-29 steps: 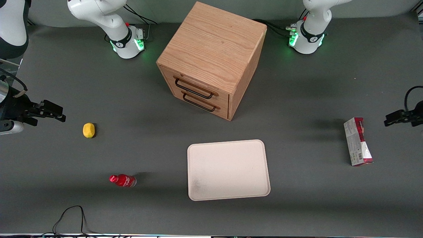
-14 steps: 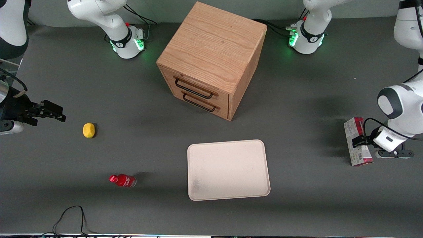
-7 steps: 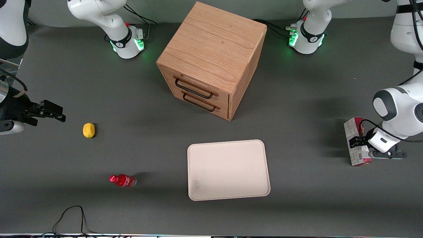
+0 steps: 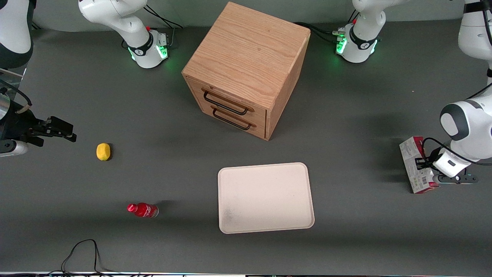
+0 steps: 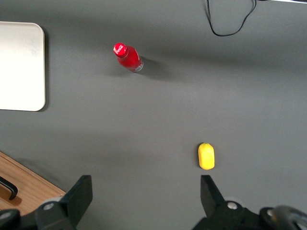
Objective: Place red cookie box on tray
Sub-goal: 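Lift the red cookie box up off the table with the left gripper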
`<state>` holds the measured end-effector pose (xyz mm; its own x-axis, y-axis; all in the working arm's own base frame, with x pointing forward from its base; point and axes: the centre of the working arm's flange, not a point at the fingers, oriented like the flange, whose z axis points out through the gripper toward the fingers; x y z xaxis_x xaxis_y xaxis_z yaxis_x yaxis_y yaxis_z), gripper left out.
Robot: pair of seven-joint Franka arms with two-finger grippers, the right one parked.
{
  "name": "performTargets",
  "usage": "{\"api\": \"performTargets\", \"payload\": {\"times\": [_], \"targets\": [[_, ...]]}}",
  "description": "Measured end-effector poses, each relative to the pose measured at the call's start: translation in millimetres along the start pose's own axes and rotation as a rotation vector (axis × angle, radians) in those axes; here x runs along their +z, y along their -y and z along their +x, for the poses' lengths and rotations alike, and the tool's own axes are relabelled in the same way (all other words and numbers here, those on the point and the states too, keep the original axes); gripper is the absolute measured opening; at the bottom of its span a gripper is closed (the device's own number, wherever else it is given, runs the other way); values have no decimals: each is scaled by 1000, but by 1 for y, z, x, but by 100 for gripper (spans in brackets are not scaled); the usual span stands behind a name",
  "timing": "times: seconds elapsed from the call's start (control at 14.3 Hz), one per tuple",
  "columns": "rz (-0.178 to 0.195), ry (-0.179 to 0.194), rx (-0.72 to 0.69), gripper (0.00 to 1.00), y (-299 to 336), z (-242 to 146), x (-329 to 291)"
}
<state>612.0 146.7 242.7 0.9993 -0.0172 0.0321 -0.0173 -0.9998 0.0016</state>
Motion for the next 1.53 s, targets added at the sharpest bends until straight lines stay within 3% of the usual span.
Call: {"api": "performTargets", "payload": {"times": [0.28,0.7,1.05,1.33,1.53], "targets": [[-4,22,7,4,-2,9,-37],[-1,48,4,4,-1,8,-201],[46,74,9,4,-1,-9,-313],[51,65,44,4,-26,-2,-333],[51,81,34,4,-88,19,-314]]}}
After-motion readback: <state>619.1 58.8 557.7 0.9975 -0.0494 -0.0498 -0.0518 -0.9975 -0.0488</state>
